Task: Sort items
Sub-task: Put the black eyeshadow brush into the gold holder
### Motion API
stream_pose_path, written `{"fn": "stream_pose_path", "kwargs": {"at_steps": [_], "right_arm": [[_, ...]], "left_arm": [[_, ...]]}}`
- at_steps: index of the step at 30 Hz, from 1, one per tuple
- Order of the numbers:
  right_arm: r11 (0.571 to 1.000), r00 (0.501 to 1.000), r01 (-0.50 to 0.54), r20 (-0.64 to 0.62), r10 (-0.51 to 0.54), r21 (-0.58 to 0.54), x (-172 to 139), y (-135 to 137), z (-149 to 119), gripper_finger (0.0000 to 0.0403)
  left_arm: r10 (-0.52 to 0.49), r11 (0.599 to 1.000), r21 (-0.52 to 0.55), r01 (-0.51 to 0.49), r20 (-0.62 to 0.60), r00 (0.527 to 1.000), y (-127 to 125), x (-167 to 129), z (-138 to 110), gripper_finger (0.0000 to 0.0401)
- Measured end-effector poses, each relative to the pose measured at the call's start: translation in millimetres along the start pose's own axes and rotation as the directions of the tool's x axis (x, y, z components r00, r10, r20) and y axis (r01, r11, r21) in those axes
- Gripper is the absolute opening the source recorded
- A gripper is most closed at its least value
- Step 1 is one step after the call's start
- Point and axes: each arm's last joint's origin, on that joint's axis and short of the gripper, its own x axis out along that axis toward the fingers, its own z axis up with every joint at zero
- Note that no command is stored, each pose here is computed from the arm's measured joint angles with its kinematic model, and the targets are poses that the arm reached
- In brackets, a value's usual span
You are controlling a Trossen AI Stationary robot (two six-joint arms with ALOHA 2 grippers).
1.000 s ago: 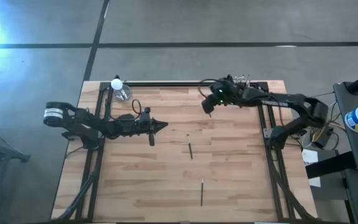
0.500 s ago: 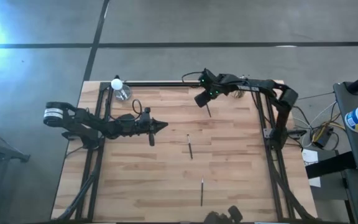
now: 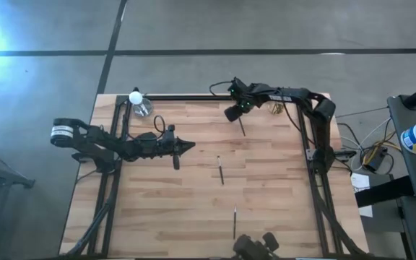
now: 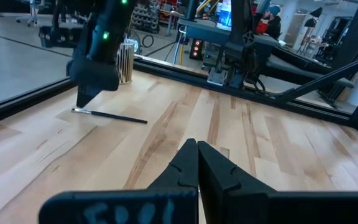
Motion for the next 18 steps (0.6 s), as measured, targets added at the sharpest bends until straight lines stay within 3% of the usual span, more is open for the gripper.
{"fn": "stream_pose_path", "kwargs": {"at_steps": [8, 18], "right_arm": [[1.0, 1.0, -0.005, 0.026, 0.004, 0.01, 10, 1, 3, 0.0113], [1.0, 1.0, 0.004, -0.001, -0.004, 0.009, 22, 1, 0, 0.0058]], "left_arm": [[0.001, 1.0, 0.001, -0.001, -0.001, 1.0, 0, 0, 0, 0.0], [-0.002, 1.0, 0.0, 0.002, -0.002, 1.0, 0, 0, 0, 0.0]]}}
